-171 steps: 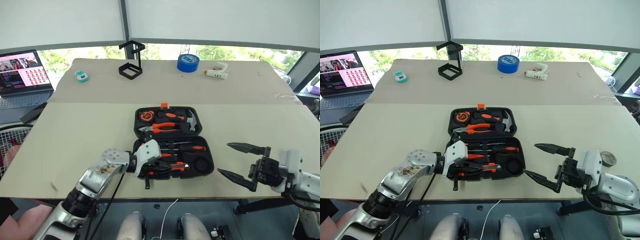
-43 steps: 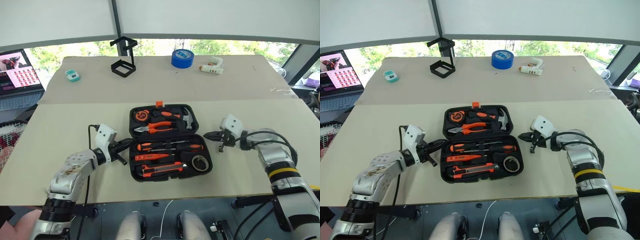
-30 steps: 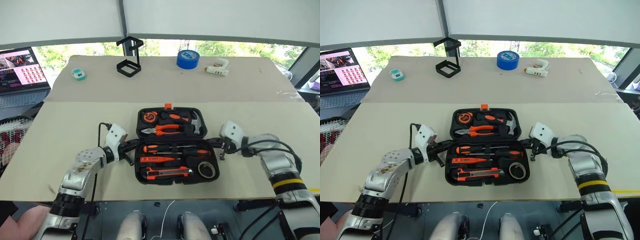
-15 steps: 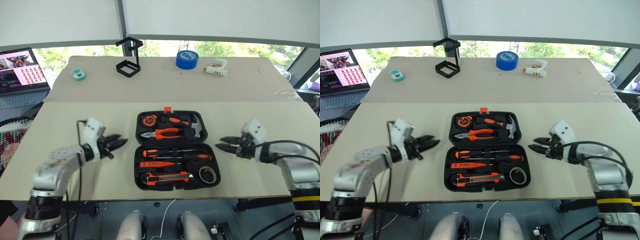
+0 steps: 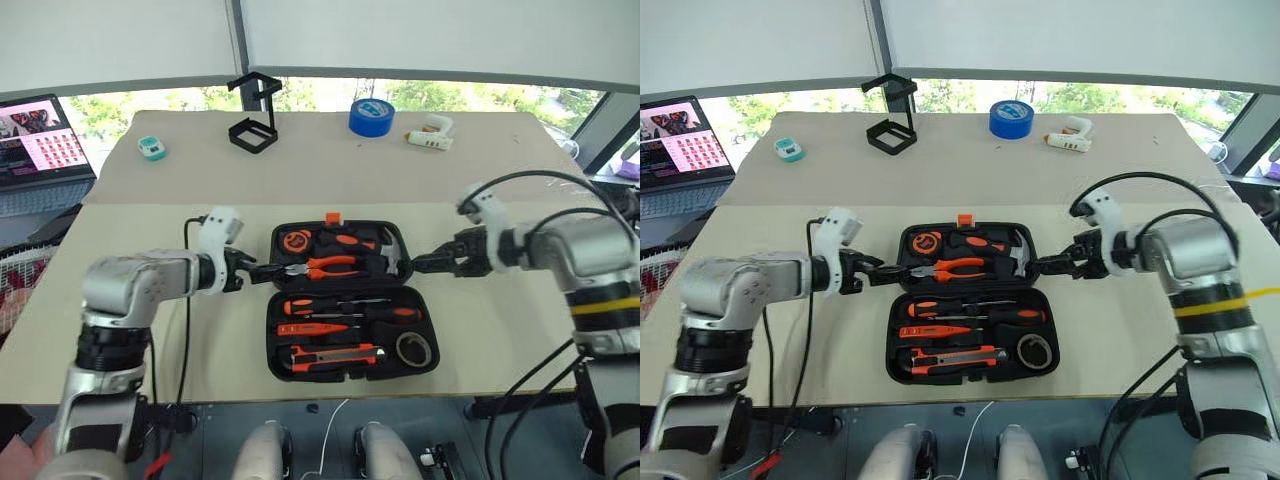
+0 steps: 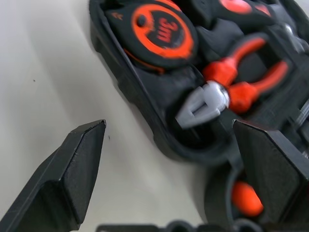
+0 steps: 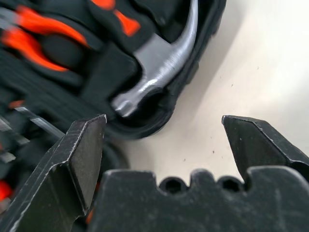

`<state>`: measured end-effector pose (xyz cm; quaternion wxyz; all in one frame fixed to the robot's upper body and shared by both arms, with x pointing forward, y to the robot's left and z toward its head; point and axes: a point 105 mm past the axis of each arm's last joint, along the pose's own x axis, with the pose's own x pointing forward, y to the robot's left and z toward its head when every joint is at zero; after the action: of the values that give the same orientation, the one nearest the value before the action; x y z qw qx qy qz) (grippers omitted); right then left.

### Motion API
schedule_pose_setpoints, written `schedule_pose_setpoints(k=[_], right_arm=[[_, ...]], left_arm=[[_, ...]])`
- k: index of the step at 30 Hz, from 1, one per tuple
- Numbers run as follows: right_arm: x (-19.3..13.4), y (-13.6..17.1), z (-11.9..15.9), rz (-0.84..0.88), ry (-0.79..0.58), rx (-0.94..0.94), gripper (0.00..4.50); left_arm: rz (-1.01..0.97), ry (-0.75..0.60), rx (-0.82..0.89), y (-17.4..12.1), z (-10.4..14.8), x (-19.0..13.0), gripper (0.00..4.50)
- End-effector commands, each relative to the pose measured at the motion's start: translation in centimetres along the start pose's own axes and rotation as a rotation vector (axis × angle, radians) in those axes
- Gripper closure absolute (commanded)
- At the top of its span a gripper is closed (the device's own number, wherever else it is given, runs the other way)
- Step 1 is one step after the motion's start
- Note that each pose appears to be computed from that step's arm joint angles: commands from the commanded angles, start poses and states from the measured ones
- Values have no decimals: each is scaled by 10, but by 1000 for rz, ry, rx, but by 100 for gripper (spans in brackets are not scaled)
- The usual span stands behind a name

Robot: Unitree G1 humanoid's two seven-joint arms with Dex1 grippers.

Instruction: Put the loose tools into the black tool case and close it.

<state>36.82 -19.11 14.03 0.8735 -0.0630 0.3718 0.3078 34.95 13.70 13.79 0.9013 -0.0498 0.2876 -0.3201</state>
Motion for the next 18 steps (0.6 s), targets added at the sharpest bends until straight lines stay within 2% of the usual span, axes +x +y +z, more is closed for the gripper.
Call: schedule_pose_setpoints(k=[1,5,8,11,18], right_arm=[[0,-11,12,-72,-39,-1,3],[3,-16,10,-91,-23,42,3],[4,-21,5,-125,11,44,76],[7,-27,0,-171,49,69,176],[21,-24,-11,-151,111,118,409]], left_arm=[[46,-18,-11,6,3,-1,0],[66,-3,-12,8,-1,2,0],[71,12,-9,8,-2,4,0],[82,35,-11,9,-7,12,68],[76,13,-50,7,-8,24,325]])
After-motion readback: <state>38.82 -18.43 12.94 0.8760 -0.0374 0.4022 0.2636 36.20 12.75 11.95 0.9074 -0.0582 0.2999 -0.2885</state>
